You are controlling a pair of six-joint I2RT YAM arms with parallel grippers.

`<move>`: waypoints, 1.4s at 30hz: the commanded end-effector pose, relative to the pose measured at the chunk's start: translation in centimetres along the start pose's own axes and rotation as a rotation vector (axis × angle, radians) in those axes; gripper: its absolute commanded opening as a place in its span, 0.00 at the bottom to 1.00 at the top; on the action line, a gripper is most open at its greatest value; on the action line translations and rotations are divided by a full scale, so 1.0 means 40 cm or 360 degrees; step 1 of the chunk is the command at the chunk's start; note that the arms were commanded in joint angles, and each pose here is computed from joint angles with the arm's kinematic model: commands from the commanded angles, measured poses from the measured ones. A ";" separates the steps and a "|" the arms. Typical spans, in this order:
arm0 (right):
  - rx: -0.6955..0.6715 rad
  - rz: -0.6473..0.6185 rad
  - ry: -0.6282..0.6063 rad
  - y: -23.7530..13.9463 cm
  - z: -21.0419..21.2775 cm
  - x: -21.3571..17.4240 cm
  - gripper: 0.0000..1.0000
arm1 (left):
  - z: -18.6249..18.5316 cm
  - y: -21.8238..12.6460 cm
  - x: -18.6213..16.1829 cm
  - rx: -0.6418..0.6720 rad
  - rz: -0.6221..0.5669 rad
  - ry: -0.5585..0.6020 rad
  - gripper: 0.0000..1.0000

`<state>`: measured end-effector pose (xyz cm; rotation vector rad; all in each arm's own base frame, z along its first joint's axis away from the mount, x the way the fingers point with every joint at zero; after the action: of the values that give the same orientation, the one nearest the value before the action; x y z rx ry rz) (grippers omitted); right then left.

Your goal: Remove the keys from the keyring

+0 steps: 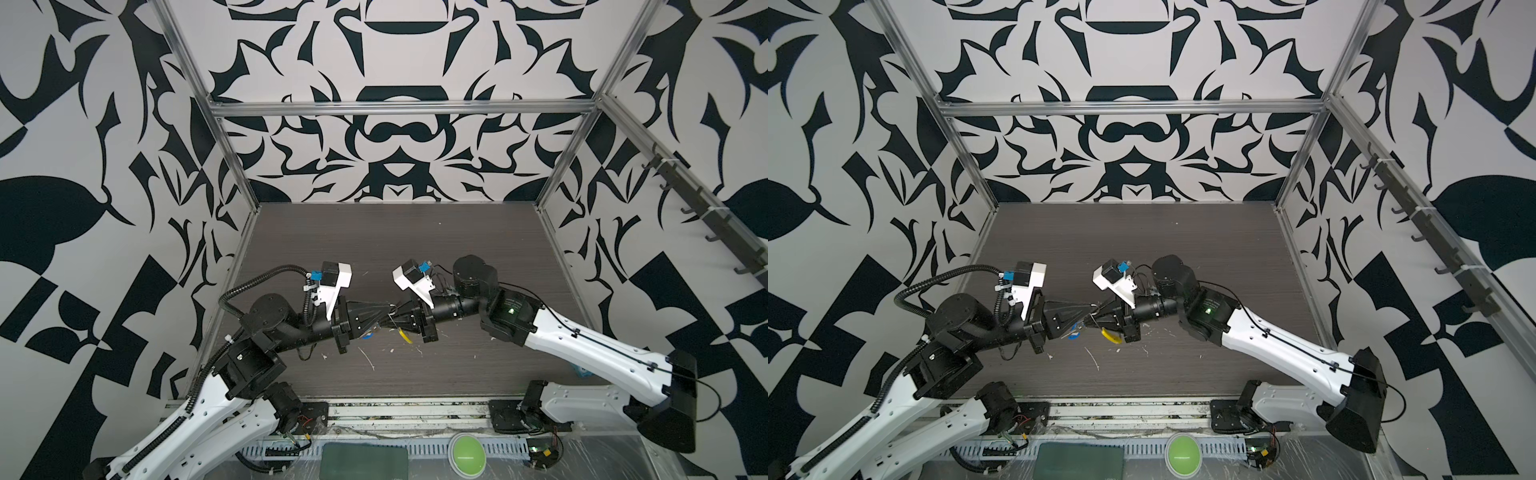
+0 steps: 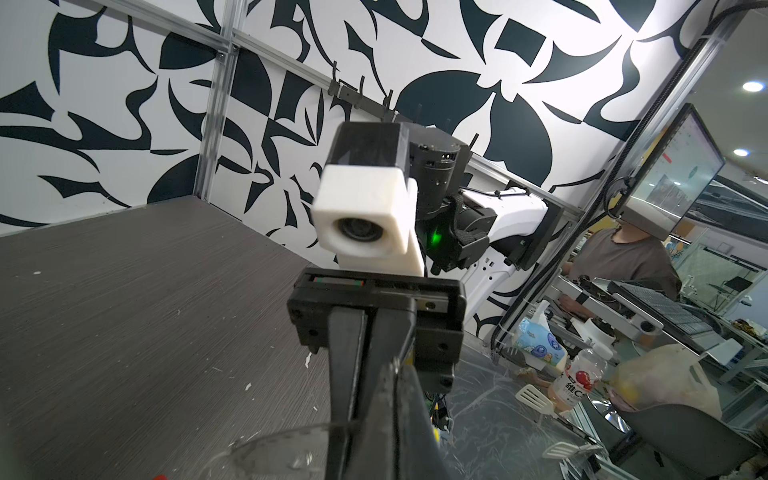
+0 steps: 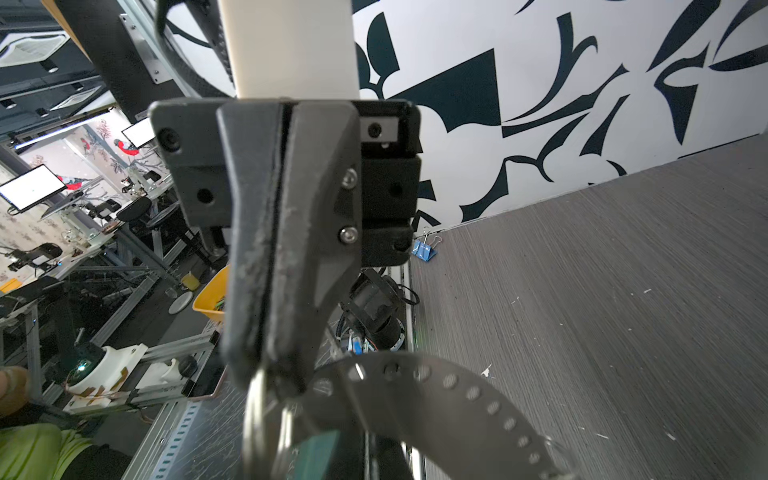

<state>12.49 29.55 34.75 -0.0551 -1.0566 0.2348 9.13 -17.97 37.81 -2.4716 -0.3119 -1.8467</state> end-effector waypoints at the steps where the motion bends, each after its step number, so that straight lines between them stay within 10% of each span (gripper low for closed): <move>1: -0.0012 -0.0167 -0.0151 -0.025 0.039 0.051 0.00 | -0.015 -0.012 0.029 -0.0008 -0.0101 0.0056 0.00; 25: -0.0912 -0.0142 0.0004 -0.118 -0.126 -0.070 0.00 | 0.133 -0.093 -0.095 0.0867 -0.0060 -0.0026 0.00; 42: -0.1490 -0.0088 0.0925 -0.256 -0.417 -0.419 0.00 | 0.158 -0.094 -0.125 0.0968 -0.0028 -0.0125 0.00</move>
<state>19.77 16.59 12.93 -0.9599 -0.5185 -0.2658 13.28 -14.35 30.16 -2.1014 -0.7268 -1.3774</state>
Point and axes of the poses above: each gripper's point midway between its finger pads, its own y axis out along the fingers, its own z axis along the line the jaws close on, x = y × z, the point moved 7 cm from there along -y, back along the fingers, and after that the axes turned 7 degrees about y, right-handed, at the moved point
